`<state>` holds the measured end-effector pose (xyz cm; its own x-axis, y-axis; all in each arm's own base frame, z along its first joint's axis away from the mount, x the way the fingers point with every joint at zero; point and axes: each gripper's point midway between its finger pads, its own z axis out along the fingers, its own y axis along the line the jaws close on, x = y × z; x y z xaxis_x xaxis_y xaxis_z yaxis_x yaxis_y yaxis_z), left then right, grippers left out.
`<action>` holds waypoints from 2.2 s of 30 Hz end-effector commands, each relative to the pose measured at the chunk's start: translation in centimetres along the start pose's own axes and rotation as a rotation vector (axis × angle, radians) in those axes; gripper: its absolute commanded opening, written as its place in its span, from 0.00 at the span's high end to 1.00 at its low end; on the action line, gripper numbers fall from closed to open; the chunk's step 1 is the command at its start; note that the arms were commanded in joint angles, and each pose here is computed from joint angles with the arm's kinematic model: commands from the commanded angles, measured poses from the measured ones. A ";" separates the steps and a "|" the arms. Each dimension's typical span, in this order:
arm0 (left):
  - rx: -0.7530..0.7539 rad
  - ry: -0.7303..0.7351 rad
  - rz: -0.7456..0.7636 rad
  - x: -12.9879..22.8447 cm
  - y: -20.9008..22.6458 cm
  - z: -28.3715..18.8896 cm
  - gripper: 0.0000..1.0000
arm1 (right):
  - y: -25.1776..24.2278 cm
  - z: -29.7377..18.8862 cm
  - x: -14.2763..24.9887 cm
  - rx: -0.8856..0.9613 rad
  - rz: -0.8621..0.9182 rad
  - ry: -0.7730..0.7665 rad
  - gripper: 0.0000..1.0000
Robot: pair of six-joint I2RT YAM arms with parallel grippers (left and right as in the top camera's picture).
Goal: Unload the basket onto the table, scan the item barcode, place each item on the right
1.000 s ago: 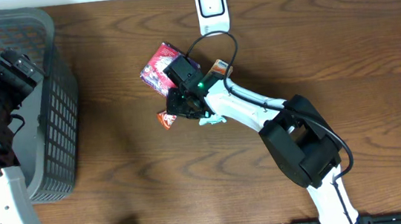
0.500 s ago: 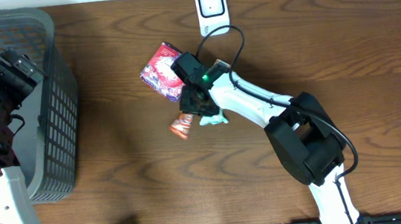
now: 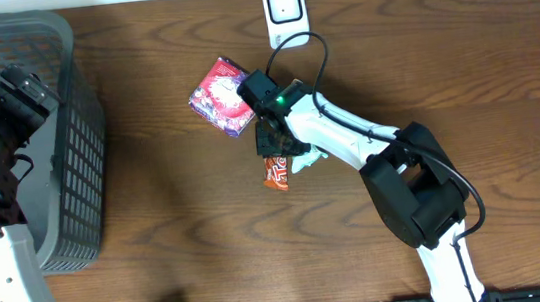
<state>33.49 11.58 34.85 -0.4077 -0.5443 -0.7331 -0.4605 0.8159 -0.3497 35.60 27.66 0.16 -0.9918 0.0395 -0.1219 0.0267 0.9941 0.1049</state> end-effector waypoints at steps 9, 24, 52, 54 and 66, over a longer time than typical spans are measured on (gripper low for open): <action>-0.013 -0.006 -0.003 -0.2 0.3 0.0 0.02 | 2.5 4.3 3.5 -0.069 -0.160 0.095 0.60; -0.013 -0.006 -0.003 -0.2 0.3 0.0 0.02 | -2.3 6.3 3.4 0.175 -0.118 0.066 0.63; -0.013 -0.006 -0.003 -0.2 0.3 0.0 0.02 | -3.4 -12.6 -16.3 0.028 -0.117 -0.480 0.99; -0.013 -0.006 -0.003 -0.2 0.3 0.0 0.02 | -2.9 -13.6 -18.4 -0.004 -0.127 -0.571 0.99; -0.013 -0.006 -0.003 -0.2 0.3 0.0 0.02 | 0.2 -16.5 -25.7 -0.168 -0.040 -0.911 0.99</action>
<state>33.50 11.58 34.86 -0.4072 -0.5441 -0.7336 -0.4602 0.8160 -0.3498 58.02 25.34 20.94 -0.5132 0.1173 -0.8502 -0.1226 0.9704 0.2079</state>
